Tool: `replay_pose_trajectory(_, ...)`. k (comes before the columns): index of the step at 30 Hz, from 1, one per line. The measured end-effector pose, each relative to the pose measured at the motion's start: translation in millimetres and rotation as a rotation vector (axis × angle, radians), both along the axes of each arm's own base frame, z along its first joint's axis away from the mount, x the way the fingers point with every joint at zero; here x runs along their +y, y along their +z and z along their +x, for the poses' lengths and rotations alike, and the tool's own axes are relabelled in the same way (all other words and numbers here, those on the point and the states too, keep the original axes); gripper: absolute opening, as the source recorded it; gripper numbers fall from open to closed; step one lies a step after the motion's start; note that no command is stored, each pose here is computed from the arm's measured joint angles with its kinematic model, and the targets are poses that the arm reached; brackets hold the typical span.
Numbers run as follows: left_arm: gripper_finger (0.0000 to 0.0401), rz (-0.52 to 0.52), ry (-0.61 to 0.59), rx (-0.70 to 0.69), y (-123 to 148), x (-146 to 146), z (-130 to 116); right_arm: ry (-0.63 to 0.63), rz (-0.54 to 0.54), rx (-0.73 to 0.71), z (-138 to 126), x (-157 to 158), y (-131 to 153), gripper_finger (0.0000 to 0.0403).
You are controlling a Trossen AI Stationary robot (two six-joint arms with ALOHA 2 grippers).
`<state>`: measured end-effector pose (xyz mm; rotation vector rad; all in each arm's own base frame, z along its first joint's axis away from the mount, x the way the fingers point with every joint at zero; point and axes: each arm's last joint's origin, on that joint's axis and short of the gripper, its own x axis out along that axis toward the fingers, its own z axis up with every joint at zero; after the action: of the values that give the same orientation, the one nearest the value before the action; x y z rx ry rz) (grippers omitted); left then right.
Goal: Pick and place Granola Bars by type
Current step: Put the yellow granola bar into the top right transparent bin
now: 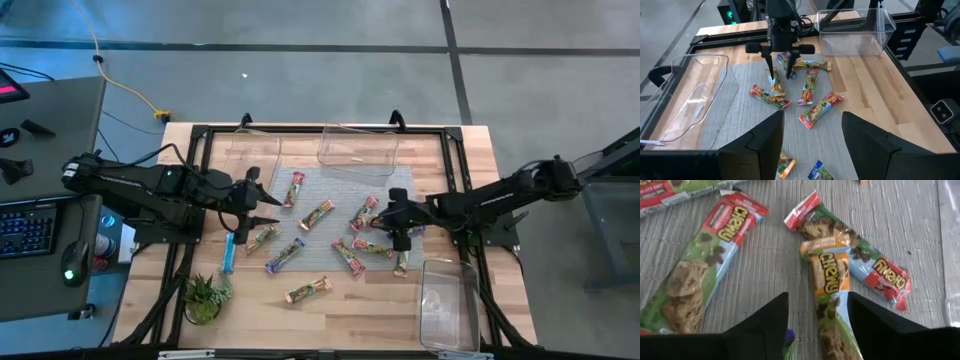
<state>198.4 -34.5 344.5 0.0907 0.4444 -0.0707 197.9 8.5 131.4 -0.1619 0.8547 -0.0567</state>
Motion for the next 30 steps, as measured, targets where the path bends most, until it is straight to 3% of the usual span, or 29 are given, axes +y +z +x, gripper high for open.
replay_pose_trajectory(5,0.0193,0.000,0.001,0.000,0,0,0,-0.025,-0.055,-0.014,-1,-7,-2,0.0202)
replay_pose_trajectory(18,0.0193,0.001,0.004,0.000,0,0,0,-0.024,-0.004,0.086,6,-13,-27,0.0180)
replay_pose_trajectory(30,0.0193,0.001,0.003,0.002,0,0,0,-0.003,0.041,0.030,20,-11,-21,0.0083)
